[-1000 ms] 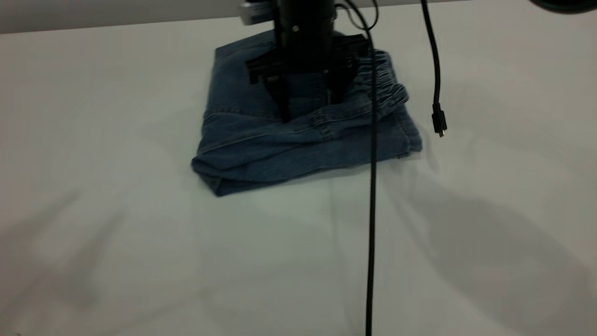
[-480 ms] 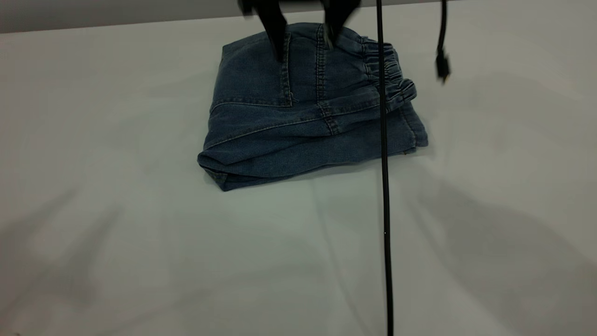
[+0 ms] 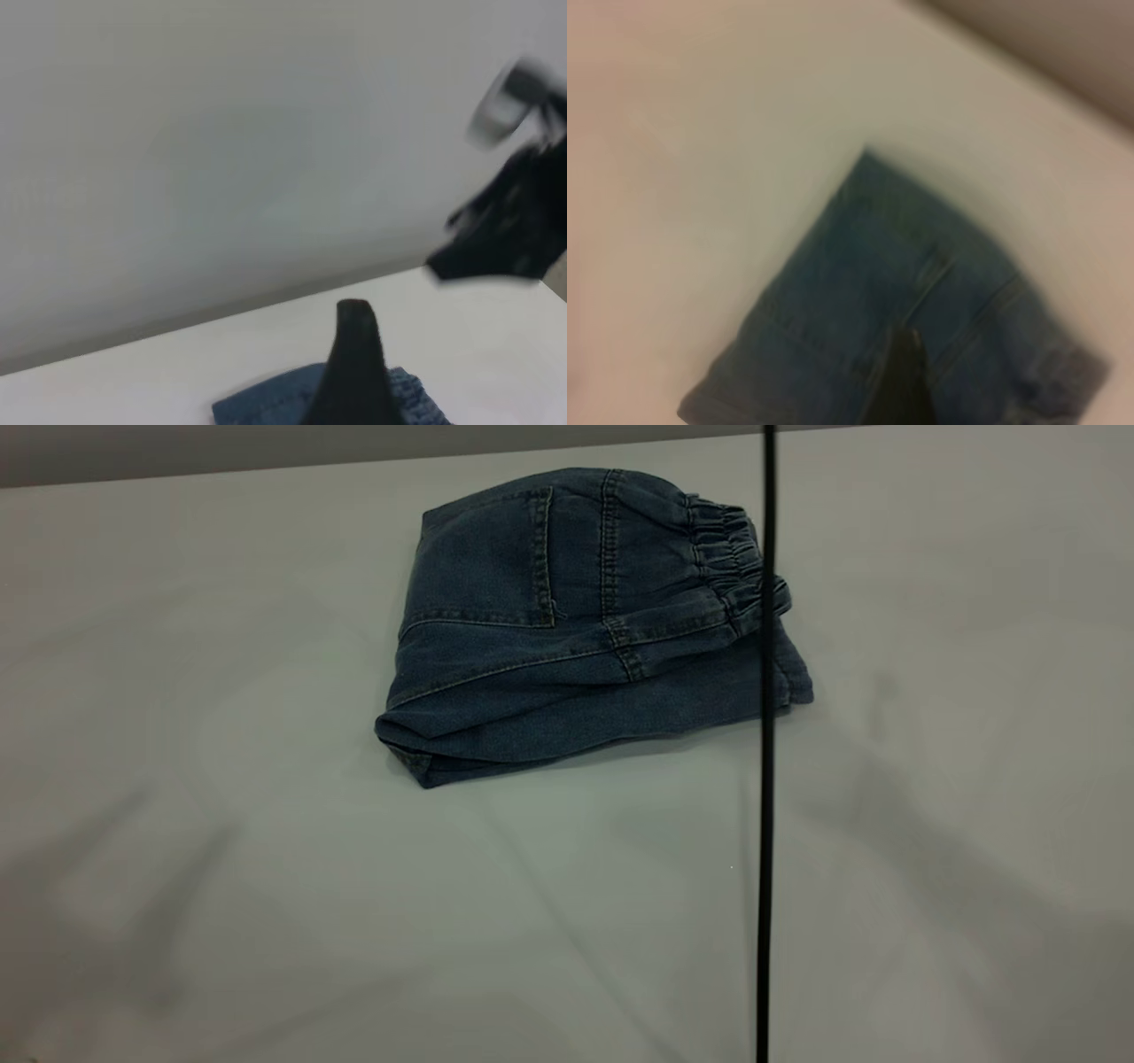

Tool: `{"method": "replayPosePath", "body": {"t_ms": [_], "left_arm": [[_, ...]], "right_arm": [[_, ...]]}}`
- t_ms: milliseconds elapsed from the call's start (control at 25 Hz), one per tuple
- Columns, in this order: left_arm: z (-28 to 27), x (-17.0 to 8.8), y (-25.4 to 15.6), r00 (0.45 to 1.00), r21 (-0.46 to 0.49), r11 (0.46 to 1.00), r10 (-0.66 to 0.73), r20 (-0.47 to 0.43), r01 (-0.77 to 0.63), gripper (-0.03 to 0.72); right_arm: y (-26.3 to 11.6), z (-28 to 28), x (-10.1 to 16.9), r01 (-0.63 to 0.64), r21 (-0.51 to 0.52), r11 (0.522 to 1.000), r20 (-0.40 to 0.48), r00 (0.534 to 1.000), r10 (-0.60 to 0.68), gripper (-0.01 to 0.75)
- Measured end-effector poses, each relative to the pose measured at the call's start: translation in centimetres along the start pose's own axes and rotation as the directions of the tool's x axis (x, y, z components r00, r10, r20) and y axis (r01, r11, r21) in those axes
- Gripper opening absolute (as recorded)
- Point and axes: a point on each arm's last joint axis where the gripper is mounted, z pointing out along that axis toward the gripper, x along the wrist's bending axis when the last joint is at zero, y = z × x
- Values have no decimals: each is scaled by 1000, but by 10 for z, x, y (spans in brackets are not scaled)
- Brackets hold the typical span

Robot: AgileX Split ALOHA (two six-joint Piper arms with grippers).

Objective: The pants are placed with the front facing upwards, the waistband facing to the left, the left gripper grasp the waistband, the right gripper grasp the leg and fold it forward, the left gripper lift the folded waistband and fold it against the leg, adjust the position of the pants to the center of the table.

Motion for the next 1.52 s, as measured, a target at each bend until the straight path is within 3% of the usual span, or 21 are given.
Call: {"method": "replayPosePath", "body": {"t_ms": [200, 360, 560, 720, 880, 1000, 1120, 1200, 1360, 1520], "left_arm": [[-5, -5, 1, 1000, -13, 1000, 8, 10, -8, 519], [-3, -14, 0, 998, 2, 999, 33, 59, -33, 519], [-3, -30, -7, 987, 65, 993, 92, 129, -101, 519], [-19, -39, -11, 986, 102, 987, 112, 126, -125, 519], [-47, -51, -14, 984, 88, 984, 144, 103, -153, 519], [-68, -55, -15, 986, 52, 985, 165, 36, -167, 519], [-86, -61, -20, 990, 54, 989, 142, -6, -141, 519], [-94, -62, -26, 991, 91, 988, 131, -26, -128, 519], [-106, -62, -47, 992, 188, 979, 98, -76, -83, 519], [-112, -58, -79, 991, 281, 960, 47, -124, -11, 519]], "right_arm": [[-4, -89, 0, 46, -110, 993, 21, 999, -44, 529], [-30, -152, -2, 55, -147, 988, 51, 998, -48, 529], [-86, -217, 1, 54, -174, 983, 51, 998, -46, 529], [-145, -258, 5, 39, -198, 979, 39, 999, -32, 529], [-213, -275, 8, -8, -198, 980, 29, 999, 14, 529], [-262, -284, 10, -53, -267, 962, 20, 998, 61, 529], [-308, -282, 12, -35, -269, 962, 27, 999, 44, 529], [-333, -279, 14, 0, -283, 959, 32, 999, 10, 529], [-367, -270, 23, 5, -319, 948, -42, 999, -20, 529], [-376, -246, 25, 7, -286, 958, -64, 998, -27, 529]]}}
